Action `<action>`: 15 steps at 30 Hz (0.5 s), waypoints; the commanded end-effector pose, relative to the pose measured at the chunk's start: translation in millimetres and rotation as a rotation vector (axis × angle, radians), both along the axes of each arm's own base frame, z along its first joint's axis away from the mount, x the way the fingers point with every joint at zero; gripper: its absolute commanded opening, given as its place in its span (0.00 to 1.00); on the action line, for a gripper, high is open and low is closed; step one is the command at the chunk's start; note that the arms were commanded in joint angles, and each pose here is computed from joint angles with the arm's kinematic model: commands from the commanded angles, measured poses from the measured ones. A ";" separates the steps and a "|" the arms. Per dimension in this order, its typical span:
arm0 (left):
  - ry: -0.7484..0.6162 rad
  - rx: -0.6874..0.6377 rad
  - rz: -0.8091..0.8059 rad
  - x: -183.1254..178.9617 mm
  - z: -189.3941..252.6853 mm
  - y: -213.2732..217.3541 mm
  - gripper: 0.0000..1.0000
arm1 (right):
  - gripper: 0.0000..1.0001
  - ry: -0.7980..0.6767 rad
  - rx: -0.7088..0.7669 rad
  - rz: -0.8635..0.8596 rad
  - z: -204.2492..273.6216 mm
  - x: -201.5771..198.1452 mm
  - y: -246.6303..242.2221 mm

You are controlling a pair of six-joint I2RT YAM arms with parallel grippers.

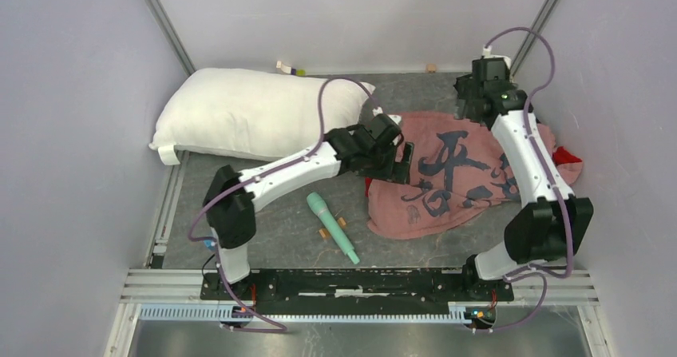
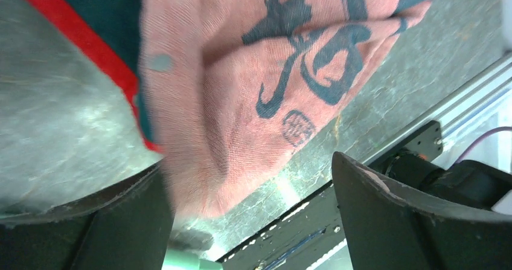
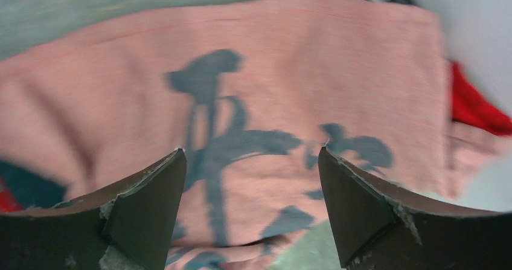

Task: Put the pillow into the pillowcase

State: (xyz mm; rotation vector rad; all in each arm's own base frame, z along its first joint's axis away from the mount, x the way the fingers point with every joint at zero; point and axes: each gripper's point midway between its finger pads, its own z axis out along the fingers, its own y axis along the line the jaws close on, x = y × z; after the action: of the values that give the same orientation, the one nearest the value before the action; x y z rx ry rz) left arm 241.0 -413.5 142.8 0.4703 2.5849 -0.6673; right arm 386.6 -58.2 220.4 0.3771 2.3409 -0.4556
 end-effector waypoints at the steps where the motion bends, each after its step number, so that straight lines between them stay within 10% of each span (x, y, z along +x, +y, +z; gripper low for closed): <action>1: -0.226 -0.126 0.125 34.2 118.1 38.1 1.00 | 0.87 -0.204 0.244 0.289 27.1 16.9 94.0; 7: -0.338 -0.049 0.331 85.2 153.0 109.3 1.00 | 0.88 -0.245 0.436 0.578 -6.3 -14.6 208.8; 15: -0.388 0.243 0.411 171.0 112.8 138.2 1.00 | 0.91 -0.187 0.435 0.690 -43.5 -38.8 247.2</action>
State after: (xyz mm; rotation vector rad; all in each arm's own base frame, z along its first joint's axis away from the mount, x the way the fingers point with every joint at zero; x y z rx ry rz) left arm 388.3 -286.6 306.4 0.0065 2.2080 -0.3936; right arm 336.0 168.2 154.0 -0.1797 2.3221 0.3355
